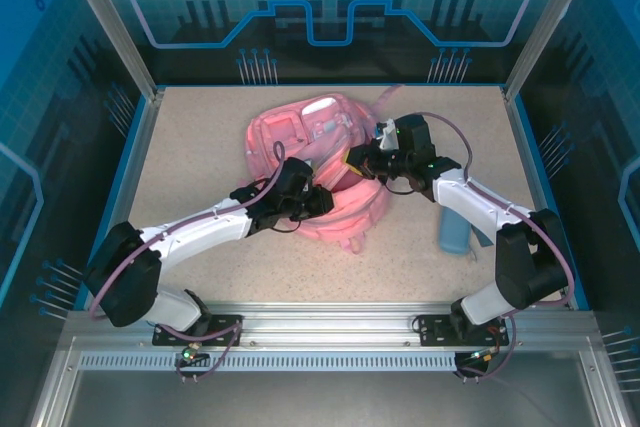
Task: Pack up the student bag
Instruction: Unzip the student bag at the top-center of the table, then rotate the student bag at the top-center of the table, then pick up the pencil pouch from the middle-right of the table.
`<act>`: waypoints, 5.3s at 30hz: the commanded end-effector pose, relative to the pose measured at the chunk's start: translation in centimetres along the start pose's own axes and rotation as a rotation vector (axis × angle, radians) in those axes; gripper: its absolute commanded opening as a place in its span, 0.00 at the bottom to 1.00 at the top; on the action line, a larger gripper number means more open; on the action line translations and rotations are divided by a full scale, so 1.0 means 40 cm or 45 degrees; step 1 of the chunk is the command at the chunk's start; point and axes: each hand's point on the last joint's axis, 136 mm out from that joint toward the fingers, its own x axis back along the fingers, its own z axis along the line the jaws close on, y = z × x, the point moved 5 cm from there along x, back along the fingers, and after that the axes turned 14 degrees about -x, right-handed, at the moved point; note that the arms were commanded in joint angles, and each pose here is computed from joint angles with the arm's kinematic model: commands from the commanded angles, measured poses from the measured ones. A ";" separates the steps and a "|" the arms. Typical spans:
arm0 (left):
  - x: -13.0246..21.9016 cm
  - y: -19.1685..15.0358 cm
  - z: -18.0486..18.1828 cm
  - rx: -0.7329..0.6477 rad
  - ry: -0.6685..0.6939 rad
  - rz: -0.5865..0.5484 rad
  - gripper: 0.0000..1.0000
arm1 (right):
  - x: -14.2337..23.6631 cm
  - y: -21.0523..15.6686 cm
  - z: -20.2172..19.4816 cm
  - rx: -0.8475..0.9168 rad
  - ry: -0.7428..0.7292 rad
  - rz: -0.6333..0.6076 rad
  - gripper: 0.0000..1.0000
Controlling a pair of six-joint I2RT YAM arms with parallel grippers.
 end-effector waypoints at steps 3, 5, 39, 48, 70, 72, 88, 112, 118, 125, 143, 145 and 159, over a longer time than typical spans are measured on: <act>0.000 0.014 -0.001 -0.016 0.011 -0.051 0.06 | 0.014 -0.042 0.064 0.103 0.115 0.066 0.08; 0.005 0.011 0.006 -0.025 0.031 -0.053 0.03 | 0.016 -0.041 0.055 0.109 0.087 0.052 0.08; 0.153 0.037 0.276 -0.532 0.513 0.129 0.00 | 0.164 0.006 0.023 0.193 -0.215 -0.026 0.03; 0.147 0.128 0.315 -0.667 0.511 0.110 0.00 | 0.183 -0.009 -0.002 0.280 -0.264 0.083 0.01; 0.111 0.111 0.163 -0.768 -0.046 -0.033 0.00 | 0.161 -0.006 -0.042 0.018 -0.078 -0.088 0.65; 0.106 0.102 0.150 -0.771 -0.066 -0.028 0.00 | 0.154 -0.012 -0.047 -0.048 -0.053 -0.115 0.68; 0.086 0.053 0.070 -0.849 -0.123 -0.003 0.00 | 0.080 -0.090 -0.094 -0.328 -0.114 -0.293 0.50; 0.084 0.165 0.281 -0.745 0.359 0.090 0.00 | 0.113 -0.120 -0.091 -0.024 -0.347 -0.144 0.06; 0.075 0.195 0.300 -0.705 0.380 0.087 0.00 | 0.064 -0.128 -0.054 0.026 -0.245 -0.015 0.07; 0.119 0.237 0.405 -0.429 0.600 -0.022 0.00 | -0.052 -0.164 0.011 0.100 -0.178 0.106 0.09; 0.324 0.198 0.341 -0.100 0.572 -0.190 0.89 | 0.200 -0.084 -0.083 0.535 -0.930 -0.359 0.85; 0.346 0.193 0.329 -0.097 0.564 -0.208 0.92 | 0.271 -0.037 -0.125 0.538 -1.094 -0.450 0.89; 0.407 0.173 0.282 -0.110 0.480 -0.264 0.99 | 0.447 0.099 -0.441 0.055 -1.372 -0.514 1.00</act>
